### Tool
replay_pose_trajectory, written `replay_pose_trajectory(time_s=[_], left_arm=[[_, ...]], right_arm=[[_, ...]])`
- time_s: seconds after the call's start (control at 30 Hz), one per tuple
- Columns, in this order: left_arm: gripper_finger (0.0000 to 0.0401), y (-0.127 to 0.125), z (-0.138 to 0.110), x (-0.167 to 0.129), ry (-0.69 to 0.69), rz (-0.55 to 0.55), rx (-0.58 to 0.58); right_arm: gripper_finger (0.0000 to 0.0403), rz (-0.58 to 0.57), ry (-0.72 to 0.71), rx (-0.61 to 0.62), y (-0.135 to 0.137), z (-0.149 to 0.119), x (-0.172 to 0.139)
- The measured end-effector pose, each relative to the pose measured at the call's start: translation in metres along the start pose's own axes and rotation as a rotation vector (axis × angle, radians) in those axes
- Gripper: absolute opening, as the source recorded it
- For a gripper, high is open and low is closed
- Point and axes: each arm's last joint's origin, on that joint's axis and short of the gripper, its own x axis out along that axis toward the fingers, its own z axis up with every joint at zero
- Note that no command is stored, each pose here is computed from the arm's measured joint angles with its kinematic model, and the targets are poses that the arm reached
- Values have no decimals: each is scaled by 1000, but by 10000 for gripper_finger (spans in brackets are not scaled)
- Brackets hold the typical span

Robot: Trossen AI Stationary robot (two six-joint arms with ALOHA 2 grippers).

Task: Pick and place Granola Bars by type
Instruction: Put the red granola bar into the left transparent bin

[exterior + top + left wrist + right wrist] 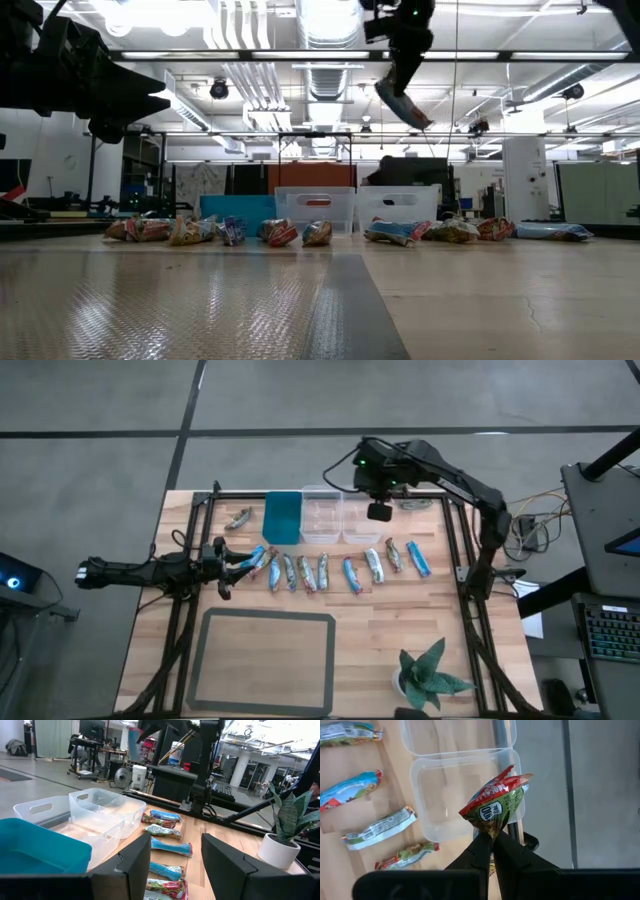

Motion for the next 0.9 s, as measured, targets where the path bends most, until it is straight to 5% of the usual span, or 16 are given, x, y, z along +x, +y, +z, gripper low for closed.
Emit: replay_pose_trajectory(time_s=[0.9], left_arm=[[159, 0, 0, 0, 0, 0, 0]], right_arm=[[8, 86, -109, 127, 4, 70, 63]])
